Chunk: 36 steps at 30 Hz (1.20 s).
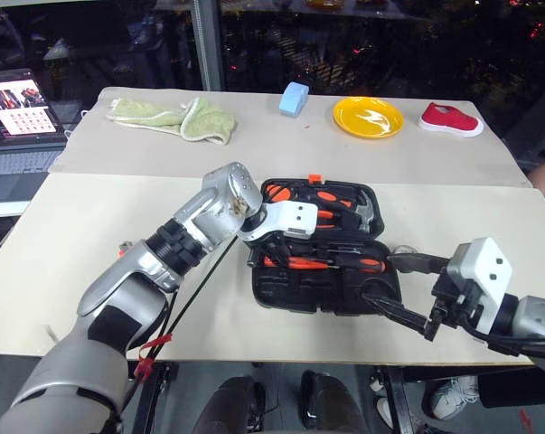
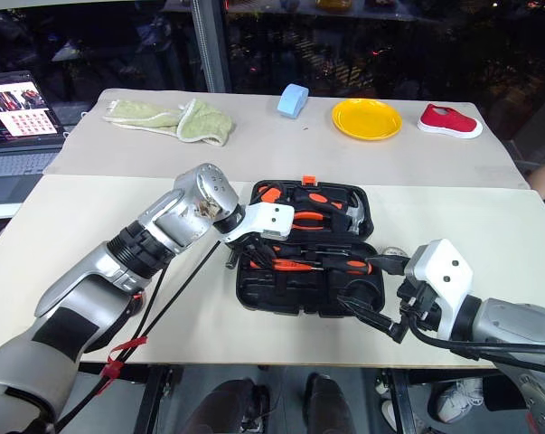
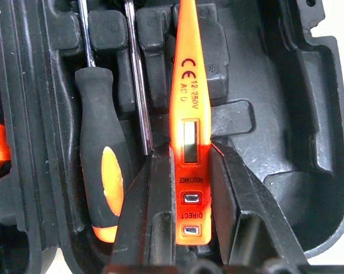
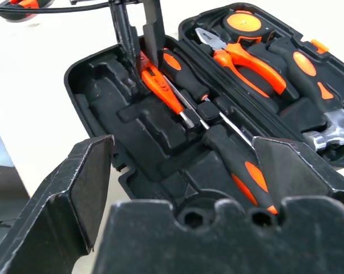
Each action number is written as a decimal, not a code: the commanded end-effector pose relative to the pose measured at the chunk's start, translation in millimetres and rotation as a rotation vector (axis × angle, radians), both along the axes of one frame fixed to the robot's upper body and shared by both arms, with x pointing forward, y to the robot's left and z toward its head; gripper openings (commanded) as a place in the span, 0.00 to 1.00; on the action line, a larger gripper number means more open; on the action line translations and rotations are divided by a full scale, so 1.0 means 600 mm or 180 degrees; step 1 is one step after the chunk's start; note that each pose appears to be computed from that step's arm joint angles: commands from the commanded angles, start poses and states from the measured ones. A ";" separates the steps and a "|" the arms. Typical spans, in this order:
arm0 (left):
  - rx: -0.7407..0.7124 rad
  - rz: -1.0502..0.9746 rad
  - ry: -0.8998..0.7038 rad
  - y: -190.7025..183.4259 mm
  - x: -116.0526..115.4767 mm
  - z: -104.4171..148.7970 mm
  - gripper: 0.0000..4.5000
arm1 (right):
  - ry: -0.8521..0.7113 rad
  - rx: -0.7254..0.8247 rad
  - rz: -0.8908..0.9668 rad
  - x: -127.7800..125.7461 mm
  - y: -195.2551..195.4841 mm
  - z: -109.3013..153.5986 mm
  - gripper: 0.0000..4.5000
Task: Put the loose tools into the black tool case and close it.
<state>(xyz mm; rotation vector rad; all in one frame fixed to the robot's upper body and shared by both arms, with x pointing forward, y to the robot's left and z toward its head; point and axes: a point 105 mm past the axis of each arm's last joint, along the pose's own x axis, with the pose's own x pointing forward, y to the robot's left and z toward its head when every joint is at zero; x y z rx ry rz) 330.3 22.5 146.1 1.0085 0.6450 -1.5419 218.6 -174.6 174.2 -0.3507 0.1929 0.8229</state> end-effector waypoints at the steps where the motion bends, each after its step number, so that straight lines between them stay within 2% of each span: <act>1: 0.0120 0.0023 0.0071 -0.005 -0.006 -0.016 0.09 | -0.0237 -0.0014 -0.0041 0.003 0.001 0.017 1.00; 13: 0.0239 0.0308 0.0232 0.004 -0.008 -0.016 0.09 | -0.0267 -0.0059 -0.0090 0.009 -0.002 0.004 1.00; 20: 0.0244 0.0344 0.0124 0.011 0.003 -0.018 0.09 | -0.0325 0.0013 -0.0073 0.014 0.005 0.006 1.00; 21: 0.0213 0.0345 0.0136 0.011 0.002 -0.015 0.27 | -0.0324 0.0019 -0.0068 0.014 0.006 0.005 1.00; 23: 0.0124 0.0330 0.0189 0.009 -0.002 -0.006 0.36 | -0.0314 0.0027 -0.0055 0.014 0.007 0.004 1.00; 27: -0.0187 0.0299 0.0276 0.010 -0.008 0.032 0.69 | -0.0292 0.0025 -0.0030 0.013 0.010 0.001 1.00; 31: -0.0552 0.0398 0.0227 0.025 0.002 0.068 0.99 | -0.0262 0.0013 -0.0029 0.010 0.008 -0.001 1.00; 36: -0.1355 0.0340 0.0227 0.030 0.015 0.092 0.99 | -0.0230 -0.0004 -0.0049 0.006 0.002 -0.002 1.00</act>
